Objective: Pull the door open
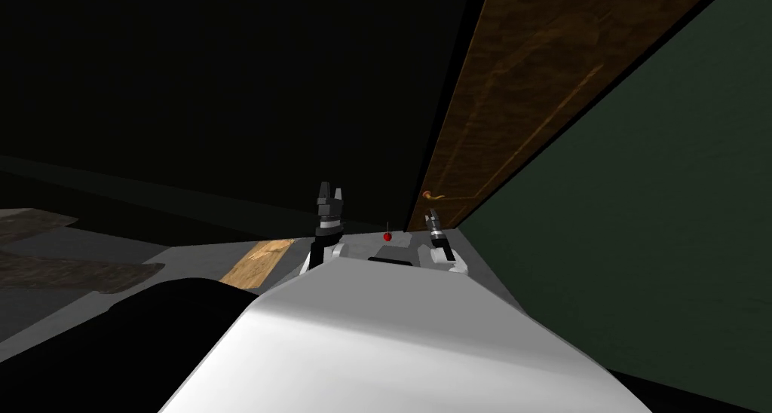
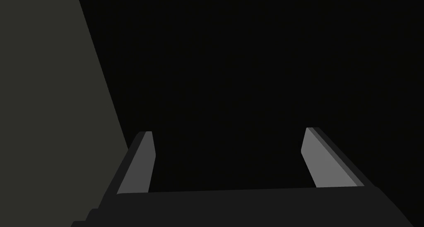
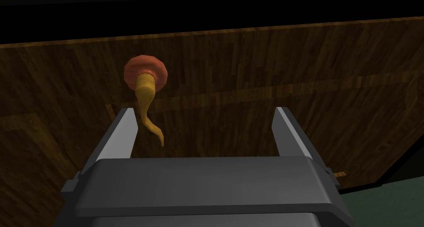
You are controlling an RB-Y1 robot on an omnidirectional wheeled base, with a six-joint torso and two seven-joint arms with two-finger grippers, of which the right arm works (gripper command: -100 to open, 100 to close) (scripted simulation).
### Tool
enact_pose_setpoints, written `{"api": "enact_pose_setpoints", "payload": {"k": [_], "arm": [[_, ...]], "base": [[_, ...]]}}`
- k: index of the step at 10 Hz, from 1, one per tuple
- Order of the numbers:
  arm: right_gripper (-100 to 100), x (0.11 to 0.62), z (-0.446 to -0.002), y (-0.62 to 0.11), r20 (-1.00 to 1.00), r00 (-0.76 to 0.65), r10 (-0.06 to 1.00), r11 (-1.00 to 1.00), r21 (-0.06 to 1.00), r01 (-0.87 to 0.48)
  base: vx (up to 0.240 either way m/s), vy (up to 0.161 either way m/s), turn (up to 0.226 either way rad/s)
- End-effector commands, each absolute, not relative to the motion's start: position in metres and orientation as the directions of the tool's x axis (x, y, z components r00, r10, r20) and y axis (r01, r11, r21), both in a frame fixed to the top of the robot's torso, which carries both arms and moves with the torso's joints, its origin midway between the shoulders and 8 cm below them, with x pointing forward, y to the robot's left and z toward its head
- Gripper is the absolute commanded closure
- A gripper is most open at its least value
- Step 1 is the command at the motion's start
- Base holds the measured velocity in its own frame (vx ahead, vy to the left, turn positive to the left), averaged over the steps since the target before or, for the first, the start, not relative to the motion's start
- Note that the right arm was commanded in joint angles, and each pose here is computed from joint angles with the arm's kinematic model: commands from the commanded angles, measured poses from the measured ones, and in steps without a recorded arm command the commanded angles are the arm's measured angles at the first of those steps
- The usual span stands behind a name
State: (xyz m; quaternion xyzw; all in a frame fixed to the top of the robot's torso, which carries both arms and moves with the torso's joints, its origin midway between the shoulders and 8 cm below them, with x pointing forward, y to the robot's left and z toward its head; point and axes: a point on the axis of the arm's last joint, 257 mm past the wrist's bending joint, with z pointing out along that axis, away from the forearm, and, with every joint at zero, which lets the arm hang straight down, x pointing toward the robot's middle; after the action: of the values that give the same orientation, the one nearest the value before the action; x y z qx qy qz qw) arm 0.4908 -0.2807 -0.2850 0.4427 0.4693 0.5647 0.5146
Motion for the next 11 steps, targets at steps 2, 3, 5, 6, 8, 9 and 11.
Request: {"api": "enact_pose_setpoints", "payload": {"k": [2,3,5,6,8,9,11], "arm": [[-100,0.493,-0.299,-0.289,0.013,-0.072,0.997,-0.023,0.990,-0.138],[-100,0.493,-0.299,-0.289,0.013,-0.072,0.997,-0.023,0.990,-0.138],[-100,0.495,-0.308,-0.295,0.010,-0.066,0.998,-0.017,0.993,-0.117],[-100,0.496,-0.313,-0.298,0.008,-0.064,0.998,-0.015,0.994,-0.108],[-100,0.497,-0.321,-0.304,0.005,-0.058,0.998,-0.010,0.996,-0.091],[-100,0.497,-0.324,-0.307,0.003,-0.055,0.998,-0.007,0.997,-0.082],[-100,0.498,-0.331,-0.314,-0.001,-0.049,0.999,-0.002,0.998,-0.066]], "base": [[0.040,-0.122,0.105],[0.026,-0.083,0.023],[0.028,-0.080,0.076],[0.043,-0.110,0.099],[0.031,-0.104,0.087],[0.035,-0.089,0.072],[0.043,-0.110,0.067]]}}
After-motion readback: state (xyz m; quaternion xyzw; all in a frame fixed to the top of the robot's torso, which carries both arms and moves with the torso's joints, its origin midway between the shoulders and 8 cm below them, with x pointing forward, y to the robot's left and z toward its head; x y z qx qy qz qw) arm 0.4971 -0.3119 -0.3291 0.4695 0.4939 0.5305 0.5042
